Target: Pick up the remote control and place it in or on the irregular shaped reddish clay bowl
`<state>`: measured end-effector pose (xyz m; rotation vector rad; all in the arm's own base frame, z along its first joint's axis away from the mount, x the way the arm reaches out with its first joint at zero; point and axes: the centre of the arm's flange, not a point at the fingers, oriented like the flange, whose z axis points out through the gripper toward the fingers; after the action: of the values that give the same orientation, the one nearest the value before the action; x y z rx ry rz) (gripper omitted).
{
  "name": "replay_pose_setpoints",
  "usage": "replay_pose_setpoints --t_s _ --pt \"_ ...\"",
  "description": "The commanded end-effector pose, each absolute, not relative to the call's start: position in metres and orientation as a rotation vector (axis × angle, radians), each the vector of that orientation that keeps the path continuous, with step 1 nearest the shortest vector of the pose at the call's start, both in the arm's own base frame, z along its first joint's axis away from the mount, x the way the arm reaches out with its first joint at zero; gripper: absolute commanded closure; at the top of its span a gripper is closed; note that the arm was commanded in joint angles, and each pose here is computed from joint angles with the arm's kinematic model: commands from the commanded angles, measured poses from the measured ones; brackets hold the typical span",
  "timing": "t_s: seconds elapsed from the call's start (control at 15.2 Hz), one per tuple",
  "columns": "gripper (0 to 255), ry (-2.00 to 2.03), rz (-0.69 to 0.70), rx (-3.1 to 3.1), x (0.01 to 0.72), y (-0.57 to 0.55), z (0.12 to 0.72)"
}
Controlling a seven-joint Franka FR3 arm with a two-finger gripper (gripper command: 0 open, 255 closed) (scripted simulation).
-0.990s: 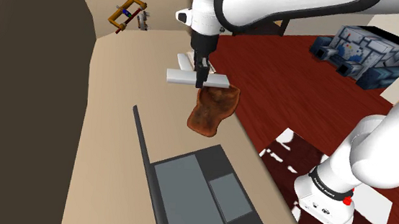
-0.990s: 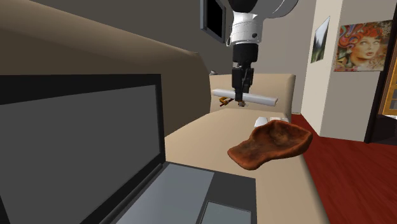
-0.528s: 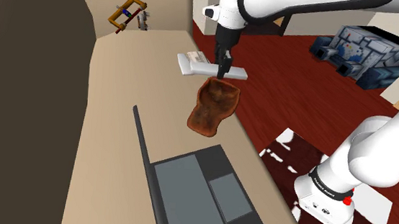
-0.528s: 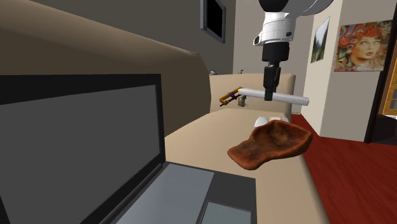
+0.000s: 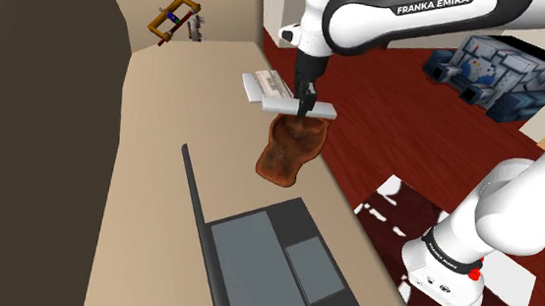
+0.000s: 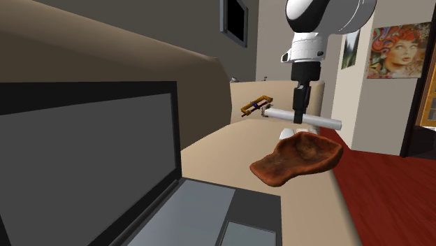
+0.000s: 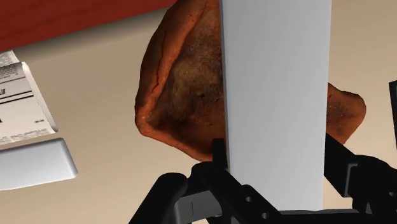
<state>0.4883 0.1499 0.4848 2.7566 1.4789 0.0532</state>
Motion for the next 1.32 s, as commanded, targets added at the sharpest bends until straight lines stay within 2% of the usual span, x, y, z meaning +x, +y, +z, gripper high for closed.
replay_pose_setpoints --t_s 0.0,0.26,0.79,0.86,1.25 --pt "255 1.479 0.054 2.756 0.489 0.150 0.473" --pt "255 1.479 0.054 2.756 0.489 0.150 0.453" --pt "255 1.479 0.054 2.756 0.489 0.150 0.453" --pt "0 1.479 0.054 2.756 0.489 0.150 0.453" --pt "0 1.479 0.054 2.756 0.488 0.150 0.466"
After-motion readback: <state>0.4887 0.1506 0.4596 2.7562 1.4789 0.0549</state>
